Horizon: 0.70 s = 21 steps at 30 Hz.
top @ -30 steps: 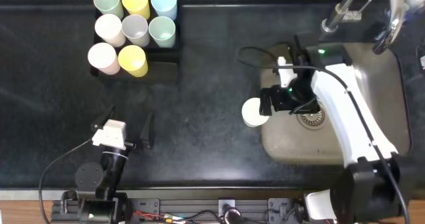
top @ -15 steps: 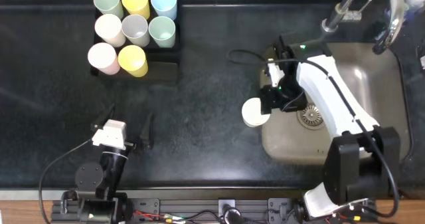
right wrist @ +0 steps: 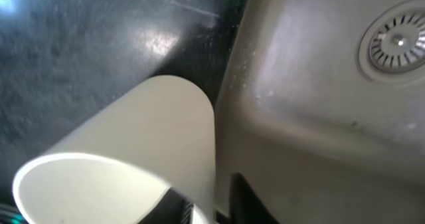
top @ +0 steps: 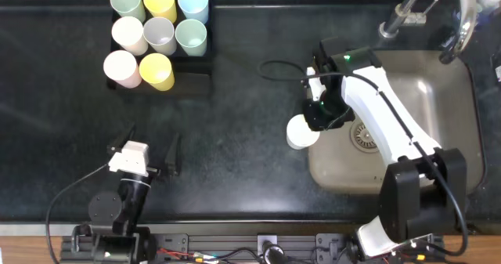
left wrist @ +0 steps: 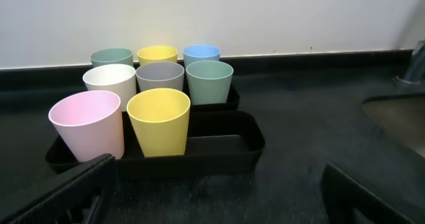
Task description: Store Cups
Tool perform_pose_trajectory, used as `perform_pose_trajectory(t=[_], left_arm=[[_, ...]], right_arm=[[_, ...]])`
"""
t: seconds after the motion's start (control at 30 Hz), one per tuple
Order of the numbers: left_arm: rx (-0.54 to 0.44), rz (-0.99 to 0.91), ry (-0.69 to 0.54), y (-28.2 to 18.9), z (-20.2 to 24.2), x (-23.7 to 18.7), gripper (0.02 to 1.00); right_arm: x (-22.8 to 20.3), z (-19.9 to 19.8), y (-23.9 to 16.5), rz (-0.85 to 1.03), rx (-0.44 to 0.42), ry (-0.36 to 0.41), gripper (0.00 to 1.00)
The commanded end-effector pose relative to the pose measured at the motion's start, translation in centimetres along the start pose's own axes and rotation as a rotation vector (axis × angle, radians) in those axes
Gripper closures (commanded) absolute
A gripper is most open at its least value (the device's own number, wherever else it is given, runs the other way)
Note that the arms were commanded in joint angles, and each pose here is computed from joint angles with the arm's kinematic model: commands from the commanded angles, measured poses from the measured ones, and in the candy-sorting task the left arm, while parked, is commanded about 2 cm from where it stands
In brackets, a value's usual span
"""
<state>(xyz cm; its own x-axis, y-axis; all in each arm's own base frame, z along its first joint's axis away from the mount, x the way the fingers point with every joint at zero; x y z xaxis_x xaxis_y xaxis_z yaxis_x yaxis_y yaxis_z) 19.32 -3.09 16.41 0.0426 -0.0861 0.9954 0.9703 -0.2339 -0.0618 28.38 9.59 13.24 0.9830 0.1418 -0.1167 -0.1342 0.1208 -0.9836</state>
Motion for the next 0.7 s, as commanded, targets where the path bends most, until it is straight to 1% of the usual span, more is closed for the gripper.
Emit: perform_pose_trajectory(t=[0.03, 0.07, 0.17, 0.23, 0.4, 0.53, 0.7], left_arm=[[-0.001, -0.006, 0.02, 0.0, -0.1, 0.0, 0.02], [0.0, -0.006, 0.02, 0.0, -0.1, 0.0, 0.018], [-0.001, -0.006, 0.02, 0.0, -0.1, 0.0, 0.018], [-0.001, -0.006, 0.02, 0.0, -0.1, 0.0, 0.018], [-0.001, -0.006, 0.02, 0.0, -0.1, 0.0, 0.018], [-0.001, -0.006, 0.02, 0.0, -0.1, 0.0, 0.018], [-0.001, -0.006, 0.02, 0.0, -0.1, 0.0, 0.018]], right_arm=[[0.3, 0.4, -0.2, -0.012, 0.012, 0.001, 0.915], [0.3, 0.4, -0.2, -0.012, 0.012, 0.0, 0.956], [0.3, 0.7, -0.2, -0.011, 0.018, -0.006, 0.958], [0.4, 1.3, -0.2, -0.016, 0.04, -0.02, 0.958], [1.5, 3.1, -1.5, -0.082, 0.039, -0.077, 0.958], [3.8, 5.1, -5.7, -0.226, 0.063, -0.118, 0.956], [6.4, 7.7, -12.8, -0.459, 0.117, -0.136, 0.961]])
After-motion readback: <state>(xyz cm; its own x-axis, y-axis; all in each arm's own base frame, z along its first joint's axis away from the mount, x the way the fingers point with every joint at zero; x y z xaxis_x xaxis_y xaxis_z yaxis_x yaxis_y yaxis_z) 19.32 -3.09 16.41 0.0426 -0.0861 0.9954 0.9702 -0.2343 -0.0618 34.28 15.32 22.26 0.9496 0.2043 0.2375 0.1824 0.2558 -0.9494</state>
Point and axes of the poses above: each gripper's point midway between its finger pads, its own y axis out along the fingers, its own z axis along the line the jaws close on, x = y × z, the point moved 5 cm from there along -y, back along the fingers, and after that the axes turned 6 degrees about y, right-handed, at the moved point
